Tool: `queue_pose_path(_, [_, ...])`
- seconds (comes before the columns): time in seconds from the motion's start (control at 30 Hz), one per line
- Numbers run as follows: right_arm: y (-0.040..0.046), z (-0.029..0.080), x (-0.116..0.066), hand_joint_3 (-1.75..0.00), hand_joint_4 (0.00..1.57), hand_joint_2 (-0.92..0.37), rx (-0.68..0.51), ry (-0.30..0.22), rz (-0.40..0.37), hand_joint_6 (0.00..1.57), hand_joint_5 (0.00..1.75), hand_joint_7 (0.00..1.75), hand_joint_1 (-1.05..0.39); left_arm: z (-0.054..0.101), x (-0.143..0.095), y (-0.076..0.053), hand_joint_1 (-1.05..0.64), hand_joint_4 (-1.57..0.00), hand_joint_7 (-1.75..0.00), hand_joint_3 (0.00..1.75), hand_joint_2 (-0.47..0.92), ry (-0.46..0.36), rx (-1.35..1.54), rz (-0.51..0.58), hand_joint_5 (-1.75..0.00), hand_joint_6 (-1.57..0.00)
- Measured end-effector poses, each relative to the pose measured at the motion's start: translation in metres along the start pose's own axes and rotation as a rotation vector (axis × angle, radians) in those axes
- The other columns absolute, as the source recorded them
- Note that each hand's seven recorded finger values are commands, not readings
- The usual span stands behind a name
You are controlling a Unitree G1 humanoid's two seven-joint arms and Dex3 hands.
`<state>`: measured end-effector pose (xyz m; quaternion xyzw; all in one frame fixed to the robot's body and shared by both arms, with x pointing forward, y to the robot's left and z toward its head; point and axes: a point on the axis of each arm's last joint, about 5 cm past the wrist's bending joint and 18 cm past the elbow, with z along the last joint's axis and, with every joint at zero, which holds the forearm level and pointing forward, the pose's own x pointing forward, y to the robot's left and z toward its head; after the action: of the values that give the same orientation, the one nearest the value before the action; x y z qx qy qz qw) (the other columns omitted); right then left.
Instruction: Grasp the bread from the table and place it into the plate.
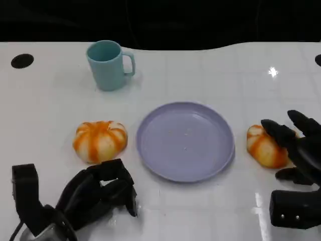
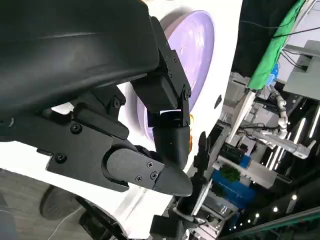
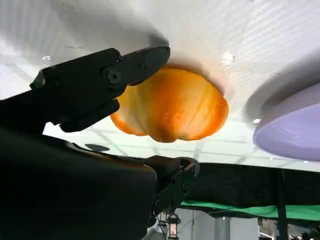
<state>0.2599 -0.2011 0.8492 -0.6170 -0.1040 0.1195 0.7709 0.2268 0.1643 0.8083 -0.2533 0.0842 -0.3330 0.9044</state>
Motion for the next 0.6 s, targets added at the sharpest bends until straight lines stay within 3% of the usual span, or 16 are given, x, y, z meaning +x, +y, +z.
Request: queue_pose_path(0.6, [0.0012, 0.0016, 0.0066, -0.01, 0.00, -0.83, 0.098, -0.013, 0.041, 0.08, 0.00, 0.00, -0.52, 0.0000, 0.0001, 0.0000, -0.70, -0.95, -0.99, 0.00, 0.88, 0.000, 0.002, 0.000, -1.44, -0.96])
